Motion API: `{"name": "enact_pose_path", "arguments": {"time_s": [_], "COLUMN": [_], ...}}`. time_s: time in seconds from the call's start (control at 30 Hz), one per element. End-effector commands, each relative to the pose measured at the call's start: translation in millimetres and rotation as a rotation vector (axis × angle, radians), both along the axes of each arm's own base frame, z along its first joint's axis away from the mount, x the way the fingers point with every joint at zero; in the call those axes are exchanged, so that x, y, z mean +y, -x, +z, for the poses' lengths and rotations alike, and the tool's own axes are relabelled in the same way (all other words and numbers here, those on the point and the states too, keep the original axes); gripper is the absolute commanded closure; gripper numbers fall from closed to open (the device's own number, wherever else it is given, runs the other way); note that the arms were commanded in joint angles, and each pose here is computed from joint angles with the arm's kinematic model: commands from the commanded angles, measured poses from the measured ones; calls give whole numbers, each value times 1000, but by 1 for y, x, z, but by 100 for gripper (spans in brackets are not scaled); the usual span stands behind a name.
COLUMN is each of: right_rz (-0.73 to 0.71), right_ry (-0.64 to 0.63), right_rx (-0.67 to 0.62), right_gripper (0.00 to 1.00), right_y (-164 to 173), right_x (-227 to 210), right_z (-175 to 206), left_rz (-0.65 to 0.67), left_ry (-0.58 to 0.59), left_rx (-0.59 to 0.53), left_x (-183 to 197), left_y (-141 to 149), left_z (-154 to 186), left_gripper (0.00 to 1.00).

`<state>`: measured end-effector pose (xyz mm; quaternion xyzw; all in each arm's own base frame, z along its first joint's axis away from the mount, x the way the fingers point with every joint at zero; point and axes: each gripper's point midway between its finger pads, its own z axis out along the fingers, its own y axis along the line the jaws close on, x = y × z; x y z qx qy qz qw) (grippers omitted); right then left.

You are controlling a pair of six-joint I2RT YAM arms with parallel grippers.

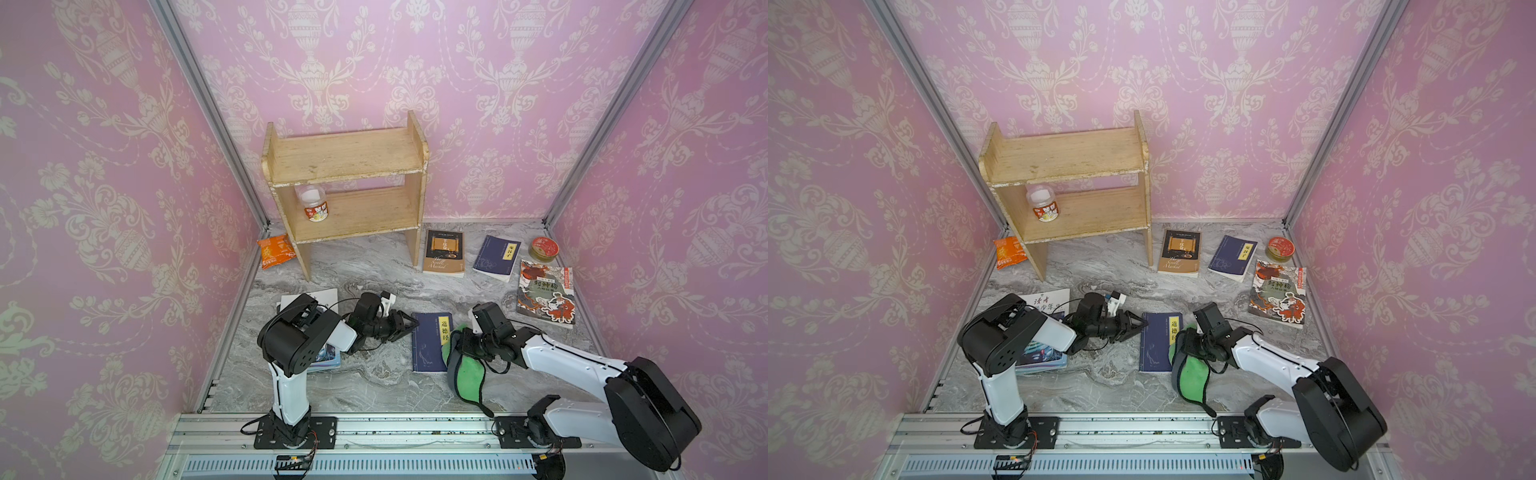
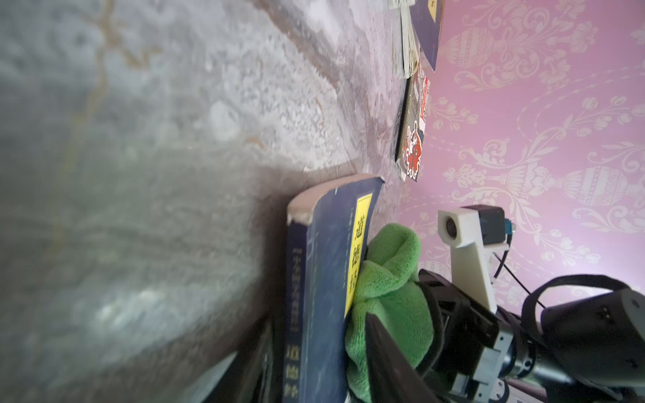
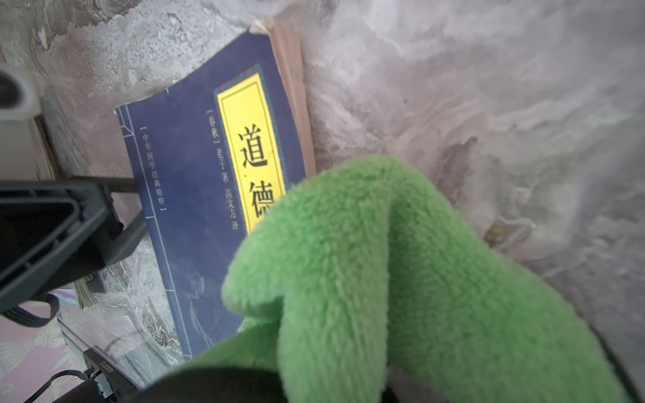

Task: Wipe the cover of the book
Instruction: Wipe the dirt from the cover of the book.

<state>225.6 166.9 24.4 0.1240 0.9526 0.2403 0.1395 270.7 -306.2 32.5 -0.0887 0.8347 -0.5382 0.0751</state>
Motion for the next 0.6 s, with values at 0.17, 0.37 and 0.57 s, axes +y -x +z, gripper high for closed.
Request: {"name": "enact_pose_path", "arguments": {"time_s": [0.17, 0.37, 0.57], "right_rz": [-72, -64, -3], "right_ry": [112, 118, 127], "right_rx": [199, 198, 172], "right_gripper": [100, 100, 100], "right_y": [40, 39, 29], "right_x": [-27, -26, -16], "right_z": [-50, -46, -31], "left_rz": [-56, -37, -58], "left_ry": [74, 53, 22], "left_rx": [117, 137, 154], "left_x": [-10, -6, -7], "left_y": [80, 98, 101], "left_z": [-13, -24, -32], "left_gripper": [68, 82, 100]}}
